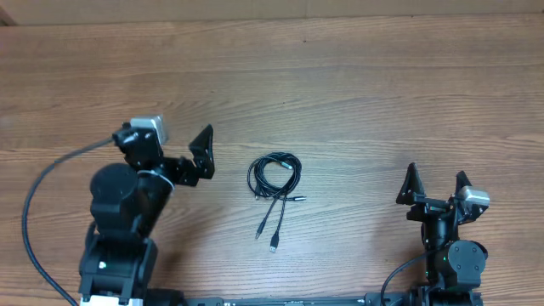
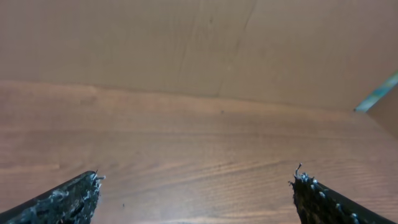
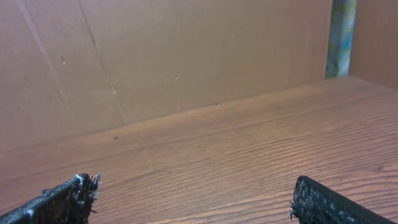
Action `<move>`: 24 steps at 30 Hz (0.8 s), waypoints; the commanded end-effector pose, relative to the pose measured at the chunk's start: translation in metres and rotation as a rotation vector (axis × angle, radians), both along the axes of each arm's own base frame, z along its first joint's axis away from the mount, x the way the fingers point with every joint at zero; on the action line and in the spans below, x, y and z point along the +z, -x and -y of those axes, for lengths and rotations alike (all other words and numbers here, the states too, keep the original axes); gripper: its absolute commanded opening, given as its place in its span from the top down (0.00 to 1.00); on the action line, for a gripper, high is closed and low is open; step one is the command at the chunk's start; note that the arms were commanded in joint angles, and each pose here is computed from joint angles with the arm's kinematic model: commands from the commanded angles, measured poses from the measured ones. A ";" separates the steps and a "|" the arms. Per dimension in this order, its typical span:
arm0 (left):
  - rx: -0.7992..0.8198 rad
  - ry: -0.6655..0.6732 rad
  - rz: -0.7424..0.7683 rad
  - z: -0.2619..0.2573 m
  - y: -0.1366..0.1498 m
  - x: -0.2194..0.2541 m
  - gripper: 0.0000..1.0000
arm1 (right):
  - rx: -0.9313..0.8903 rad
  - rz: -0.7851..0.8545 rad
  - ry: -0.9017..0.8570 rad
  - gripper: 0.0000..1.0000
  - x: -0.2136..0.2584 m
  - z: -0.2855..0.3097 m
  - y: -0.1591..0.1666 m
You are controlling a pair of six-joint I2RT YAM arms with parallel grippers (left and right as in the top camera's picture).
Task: Untangle cables
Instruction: 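Reach the left gripper forward over the black cable bundle, then lower the left gripper and grasp the cable bundle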
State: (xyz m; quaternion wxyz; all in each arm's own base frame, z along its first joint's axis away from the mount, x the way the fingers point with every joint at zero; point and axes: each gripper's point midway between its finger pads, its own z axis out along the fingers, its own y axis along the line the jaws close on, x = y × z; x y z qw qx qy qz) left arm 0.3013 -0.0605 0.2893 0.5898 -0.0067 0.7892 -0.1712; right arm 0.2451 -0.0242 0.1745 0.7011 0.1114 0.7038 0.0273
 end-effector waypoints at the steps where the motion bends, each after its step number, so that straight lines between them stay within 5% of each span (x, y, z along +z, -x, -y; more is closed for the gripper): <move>1: -0.018 -0.045 0.017 0.001 -0.004 0.025 0.00 | -0.012 -0.003 0.001 0.00 -0.003 0.002 0.000; 11: -0.279 -0.076 -0.356 0.068 -0.020 -0.079 0.03 | -0.012 -0.004 0.001 0.00 -0.004 0.002 0.000; 24: -0.157 -0.244 -0.673 0.097 -0.021 -0.193 0.00 | -0.012 -0.004 0.001 0.00 -0.004 0.002 0.000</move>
